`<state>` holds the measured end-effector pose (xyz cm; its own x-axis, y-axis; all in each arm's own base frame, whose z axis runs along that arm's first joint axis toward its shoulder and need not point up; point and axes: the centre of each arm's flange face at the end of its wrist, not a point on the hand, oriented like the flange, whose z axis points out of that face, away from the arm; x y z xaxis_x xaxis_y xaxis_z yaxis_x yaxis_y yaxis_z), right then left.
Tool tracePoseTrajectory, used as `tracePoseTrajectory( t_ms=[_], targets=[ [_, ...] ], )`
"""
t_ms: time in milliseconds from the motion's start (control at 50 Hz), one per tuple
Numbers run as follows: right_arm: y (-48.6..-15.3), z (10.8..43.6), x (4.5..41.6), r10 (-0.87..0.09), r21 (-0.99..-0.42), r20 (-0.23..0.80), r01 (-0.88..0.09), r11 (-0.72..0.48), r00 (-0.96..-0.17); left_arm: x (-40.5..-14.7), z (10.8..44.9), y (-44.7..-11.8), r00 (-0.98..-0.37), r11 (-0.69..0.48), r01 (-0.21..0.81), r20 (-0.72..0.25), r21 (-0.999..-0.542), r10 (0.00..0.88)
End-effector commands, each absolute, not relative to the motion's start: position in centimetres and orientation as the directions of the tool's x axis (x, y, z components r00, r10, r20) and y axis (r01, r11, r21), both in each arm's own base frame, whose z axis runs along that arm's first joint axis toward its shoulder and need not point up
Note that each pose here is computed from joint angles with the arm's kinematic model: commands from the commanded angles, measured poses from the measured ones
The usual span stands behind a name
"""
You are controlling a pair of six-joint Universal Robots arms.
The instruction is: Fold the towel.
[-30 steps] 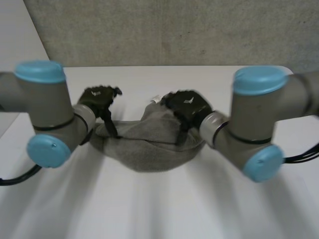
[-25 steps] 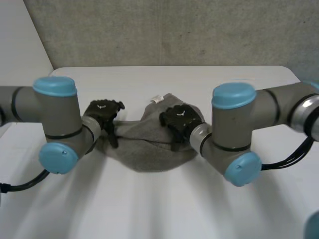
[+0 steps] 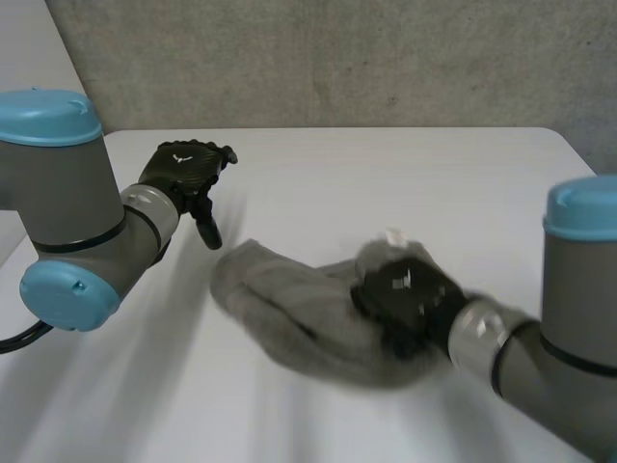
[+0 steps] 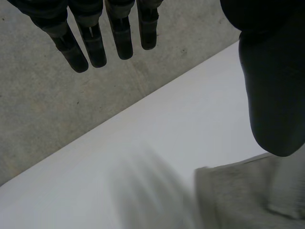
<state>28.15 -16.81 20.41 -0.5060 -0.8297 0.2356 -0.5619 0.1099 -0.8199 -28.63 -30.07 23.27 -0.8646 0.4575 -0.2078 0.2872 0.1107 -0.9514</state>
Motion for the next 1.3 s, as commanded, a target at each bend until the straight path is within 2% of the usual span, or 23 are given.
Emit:
tracePoseTrajectory(
  t_ms=[20,80,200,300,420,560,700,740,800,840,860,900,920,940,960,980,1000,1020,1060,1100,1180,1220,1300],
  targets=[
    [-15.0,22.2,27.3,-0.859,-0.808,0.227,-0.581,0.097,-0.459,-29.2,21.9,-29.8,-0.851,0.134,0.313,-0.215,-0.94,0.479],
    [-16.2,24.1,27.9,-0.825,-0.851,0.275,-0.524,0.03,-0.493,-29.2,21.0,-29.8,-0.848,0.162,0.327,-0.213,-0.931,0.485],
    [-17.2,25.9,28.9,-0.807,-0.89,0.265,-0.457,0.006,-0.528,-29.3,19.7,-29.8,-0.843,0.194,0.344,-0.21,-0.919,0.496],
    [-18.6,23.3,31.3,-0.833,-0.877,0.219,-0.476,0.059,-0.507,-29.4,17.8,-29.5,-0.833,0.248,0.374,-0.206,-0.894,0.513],
    [-18.1,20.6,33.5,-0.859,-0.851,0.203,-0.519,0.082,-0.47,-29.2,15.9,-28.8,-0.818,0.333,0.424,-0.198,-0.843,0.54],
    [-19.1,15.1,35.3,-0.856,-0.778,0.215,-0.612,0.141,-0.47,-29.3,14.3,-28.2,-0.765,0.338,0.525,-0.259,-0.781,0.59],
    [-20.2,15.6,35.6,-0.827,-0.795,0.252,-0.594,0.118,-0.502,-29.9,14.2,-27.5,-0.751,0.327,0.536,-0.261,-0.778,0.607],
    [-21.5,18.4,35.9,-0.784,-0.847,0.294,-0.529,0.051,-0.547,-30.1,14.3,-27.3,-0.747,0.322,0.536,-0.262,-0.78,0.611],
    [-21.8,20.2,36.0,-0.757,-0.873,0.314,-0.488,0.007,-0.572,-30.8,14.9,-26.8,-0.736,0.297,0.536,-0.265,-0.79,0.623],
    [-22.3,24.0,36.1,-0.703,-0.913,0.343,-0.396,-0.094,-0.624,-31.7,16.1,-26.5,-0.73,0.257,0.525,-0.275,-0.812,0.625],
    [-22.3,24.0,36.1,-0.702,-0.914,0.343,-0.395,-0.095,-0.624,-31.7,16.1,-26.5,-0.73,0.256,0.525,-0.275,-0.812,0.625],
    [-23.8,27.1,35.9,-0.625,-0.937,0.347,-0.284,-0.202,-0.7,-32.2,18.8,-27.1,-0.751,0.192,0.475,-0.282,-0.859,0.598],
    [-23.8,27.1,35.9,-0.624,-0.937,0.347,-0.284,-0.202,-0.7,-32.2,18.8,-27.1,-0.751,0.192,0.475,-0.282,-0.859,0.597],
    [-25.1,28.8,35.5,-0.569,-0.938,0.332,-0.203,-0.28,-0.752,-32.3,20.9,-28.0,-0.787,0.142,0.419,-0.281,-0.897,0.55],
    [-26.1,31.0,34.9,-0.513,-0.92,0.3,-0.101,-0.379,-0.804,-32.3,20.9,-28.0,-0.787,0.141,0.418,-0.281,-0.897,0.549],
    [-26.1,31.1,34.9,-0.512,-0.919,0.3,-0.1,-0.38,-0.805,-32.1,23.2,-29.2,-0.84,0.085,0.335,-0.257,-0.938,0.478],
    [-26.4,33.2,33.9,-0.469,-0.877,0.268,-0.011,-0.481,-0.842,-31.7,25.9,-30.0,-0.892,0.021,0.231,-0.203,-0.973,0.404],
    [-26.4,33.3,33.9,-0.468,-0.876,0.267,-0.01,-0.482,-0.842,-31.7,25.9,-30.0,-0.892,0.02,0.23,-0.203,-0.973,0.403],
    [-26.8,37.1,31.5,-0.38,-0.764,0.216,0.086,-0.64,-0.899,-29.7,30.6,-31.1,-0.953,-0.09,0.044,-0.069,-0.995,0.294],
    [-26.9,37.3,30.8,-0.363,-0.756,0.218,0.079,-0.65,-0.906,-28.9,31.9,-31.3,-0.963,-0.119,-0.019,-0.014,-0.993,0.27],
    [-27.3,36.1,30.2,-0.374,-0.815,0.23,0.033,-0.579,-0.898,-27.8,32.3,-30.8,-0.963,-0.108,-0.078,0.047,-0.991,0.265],
    [-27.4,34.1,29.6,-0.417,-0.887,0.256,-0.04,-0.461,-0.872,-27.2,30.4,-29.6,-0.963,-0.049,-0.061,0.046,-0.997,0.266],
    [-27.5,31.5,28.8,-0.472,-0.935,0.276,-0.121,-0.333,-0.837,-26.8,27.3,-28.1,-0.955,0.04,-0.018,0.029,-0.999,0.295]
  ],
)
